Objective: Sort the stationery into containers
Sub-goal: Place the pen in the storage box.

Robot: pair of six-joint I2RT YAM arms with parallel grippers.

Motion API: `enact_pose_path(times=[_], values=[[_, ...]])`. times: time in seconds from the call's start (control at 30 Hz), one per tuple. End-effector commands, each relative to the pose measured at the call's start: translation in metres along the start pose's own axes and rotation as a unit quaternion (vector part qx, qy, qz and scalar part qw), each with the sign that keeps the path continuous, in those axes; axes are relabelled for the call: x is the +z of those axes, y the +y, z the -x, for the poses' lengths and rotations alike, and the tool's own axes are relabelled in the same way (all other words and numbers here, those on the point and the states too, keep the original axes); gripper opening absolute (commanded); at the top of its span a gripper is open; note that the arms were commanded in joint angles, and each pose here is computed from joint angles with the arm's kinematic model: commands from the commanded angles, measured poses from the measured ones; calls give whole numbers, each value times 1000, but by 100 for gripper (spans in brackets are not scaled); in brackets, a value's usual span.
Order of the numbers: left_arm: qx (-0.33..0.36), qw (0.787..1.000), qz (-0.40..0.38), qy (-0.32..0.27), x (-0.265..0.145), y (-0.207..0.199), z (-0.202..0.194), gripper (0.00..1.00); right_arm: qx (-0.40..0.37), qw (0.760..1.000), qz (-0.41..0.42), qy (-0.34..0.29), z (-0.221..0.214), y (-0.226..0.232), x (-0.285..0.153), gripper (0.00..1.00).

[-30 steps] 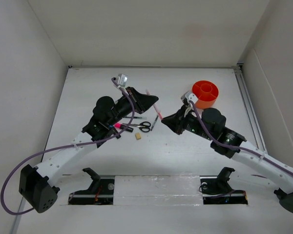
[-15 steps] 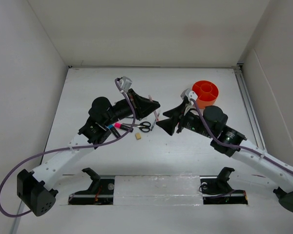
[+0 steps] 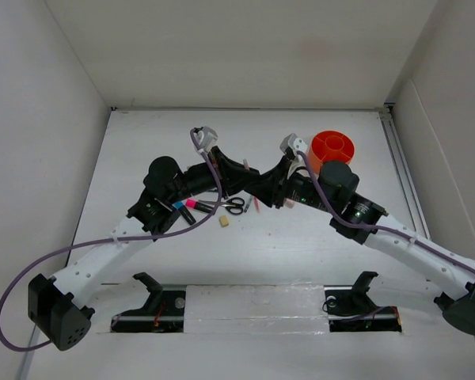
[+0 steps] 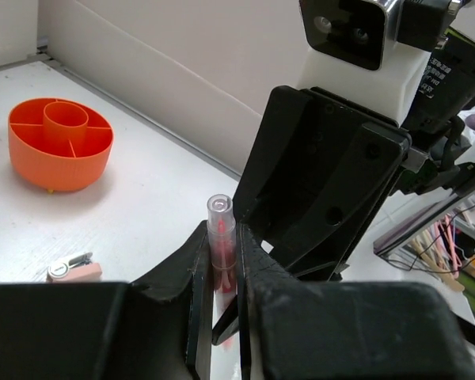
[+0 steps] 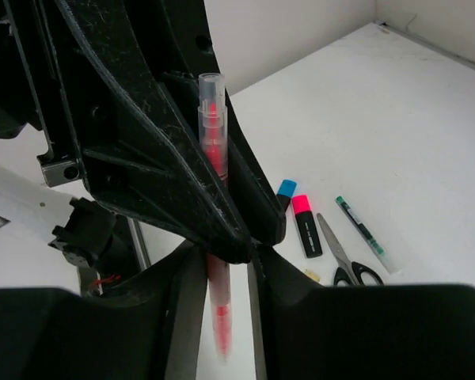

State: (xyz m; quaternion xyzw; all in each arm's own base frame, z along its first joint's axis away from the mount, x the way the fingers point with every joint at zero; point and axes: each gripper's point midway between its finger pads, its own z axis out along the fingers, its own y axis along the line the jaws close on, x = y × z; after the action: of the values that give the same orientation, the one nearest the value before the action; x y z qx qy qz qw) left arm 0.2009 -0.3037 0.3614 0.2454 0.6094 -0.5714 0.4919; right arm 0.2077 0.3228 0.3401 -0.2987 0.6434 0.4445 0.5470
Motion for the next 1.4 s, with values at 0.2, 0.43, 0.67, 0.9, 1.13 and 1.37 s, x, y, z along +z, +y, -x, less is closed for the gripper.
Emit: enact_pose_path(times=[0.2,0.43,0.67,0.9,1.13,1.37], values=[[24,999,-33,-10,0,-16,11,4,-21,998,43,-51,35,18,11,0],[15,996,21,-84,-7,-18,56,100,-24,998,-17,-51,17,-9,14,0],[-65,950,240,-190,-52,18,120,100,-45,978,-177,-102,34,-122,-9,0],[-67,825,546,-125,-164,84,69,100,-145,947,-233,-166,76,-239,-91,0],[-13,823,564,-68,-203,88,31,100,-173,955,-169,-169,70,-299,-119,0],[-7,844,533,-60,-197,95,5,100,-151,965,-117,-178,73,-336,-131,0]])
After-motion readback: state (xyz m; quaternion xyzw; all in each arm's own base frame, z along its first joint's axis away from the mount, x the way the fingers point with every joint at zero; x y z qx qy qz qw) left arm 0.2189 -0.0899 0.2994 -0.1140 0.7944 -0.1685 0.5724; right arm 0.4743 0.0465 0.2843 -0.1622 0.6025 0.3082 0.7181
